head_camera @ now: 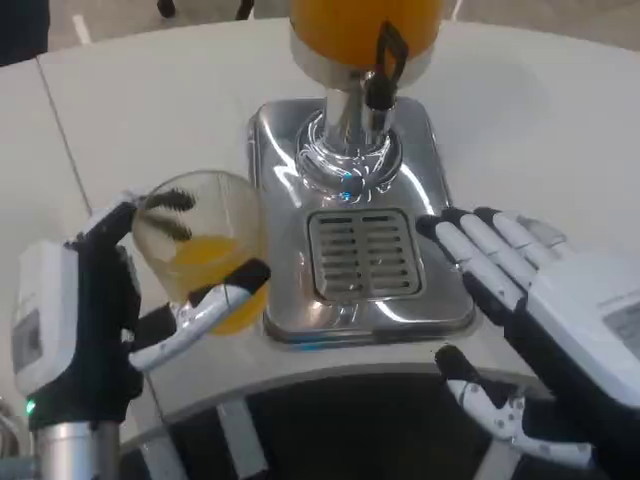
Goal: Grasp the cup under the faucet to collect the drink, then remove the cup.
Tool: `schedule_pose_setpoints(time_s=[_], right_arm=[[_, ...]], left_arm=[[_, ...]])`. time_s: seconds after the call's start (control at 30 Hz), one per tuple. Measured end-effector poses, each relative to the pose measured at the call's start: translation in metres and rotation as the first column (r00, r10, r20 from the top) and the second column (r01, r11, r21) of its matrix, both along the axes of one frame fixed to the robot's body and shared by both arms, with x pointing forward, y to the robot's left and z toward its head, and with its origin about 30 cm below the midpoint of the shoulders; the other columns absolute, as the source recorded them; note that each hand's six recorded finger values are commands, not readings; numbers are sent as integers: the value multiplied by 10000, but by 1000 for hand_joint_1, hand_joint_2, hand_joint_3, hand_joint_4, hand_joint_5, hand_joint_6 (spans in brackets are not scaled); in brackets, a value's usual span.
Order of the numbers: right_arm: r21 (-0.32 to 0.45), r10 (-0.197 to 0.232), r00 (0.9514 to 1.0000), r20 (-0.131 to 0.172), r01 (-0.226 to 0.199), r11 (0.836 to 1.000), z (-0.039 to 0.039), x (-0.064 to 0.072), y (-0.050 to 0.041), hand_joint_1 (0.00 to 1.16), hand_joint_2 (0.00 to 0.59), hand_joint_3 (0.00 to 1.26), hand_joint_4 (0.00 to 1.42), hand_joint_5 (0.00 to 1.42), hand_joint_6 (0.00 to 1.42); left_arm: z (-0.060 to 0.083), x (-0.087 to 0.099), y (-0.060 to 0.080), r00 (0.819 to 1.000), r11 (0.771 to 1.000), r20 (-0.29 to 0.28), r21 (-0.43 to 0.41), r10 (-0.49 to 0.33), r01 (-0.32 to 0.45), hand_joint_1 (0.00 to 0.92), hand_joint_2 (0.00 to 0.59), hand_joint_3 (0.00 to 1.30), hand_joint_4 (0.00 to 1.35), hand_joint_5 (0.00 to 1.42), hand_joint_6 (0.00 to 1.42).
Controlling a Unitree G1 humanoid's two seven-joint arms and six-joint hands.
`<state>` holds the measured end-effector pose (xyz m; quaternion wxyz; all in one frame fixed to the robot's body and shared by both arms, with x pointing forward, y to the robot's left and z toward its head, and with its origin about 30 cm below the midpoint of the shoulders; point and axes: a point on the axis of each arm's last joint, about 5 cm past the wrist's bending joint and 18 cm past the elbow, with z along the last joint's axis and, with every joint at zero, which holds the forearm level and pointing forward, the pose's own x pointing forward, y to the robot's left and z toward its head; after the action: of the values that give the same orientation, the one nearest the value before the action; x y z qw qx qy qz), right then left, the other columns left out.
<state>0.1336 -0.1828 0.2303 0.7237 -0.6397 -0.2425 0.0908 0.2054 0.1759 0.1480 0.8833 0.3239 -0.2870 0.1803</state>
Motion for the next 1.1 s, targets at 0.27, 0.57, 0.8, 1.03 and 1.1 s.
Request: schedule_pose_setpoints(time_s=[0.27,0.57,0.8,1.03,1.1], right_arm=[[1,218,9998,21,-218,9998,-14,-165,-1,252,578,0,0,0,0],[389,453,9990,-46,-451,9982,-12,-314,-3,46,574,0,0,0,0],[300,471,9989,-66,-469,9984,22,-405,-59,24,586,0,0,0,0],[316,700,9971,-306,-691,9971,12,-525,-62,28,586,0,0,0,0],[342,678,9971,-333,-667,9972,8,-528,-64,29,586,0,0,0,0]], left_arm=[[7,-233,21,9989,9989,-31,81,-464,464,588,57,1153,1133,1424,1424],[8,-483,31,9942,9954,-507,87,-948,954,588,58,1148,1133,1424,1424],[3,-676,-16,9838,9847,-579,304,-1696,1716,589,58,1148,1133,1424,1424],[-12,-742,-9,9784,9788,-663,476,-1959,1992,594,60,1148,1133,1424,1424],[-1,-759,-13,9782,9784,-633,471,-1980,2011,595,60,1148,1133,1424,1424]])
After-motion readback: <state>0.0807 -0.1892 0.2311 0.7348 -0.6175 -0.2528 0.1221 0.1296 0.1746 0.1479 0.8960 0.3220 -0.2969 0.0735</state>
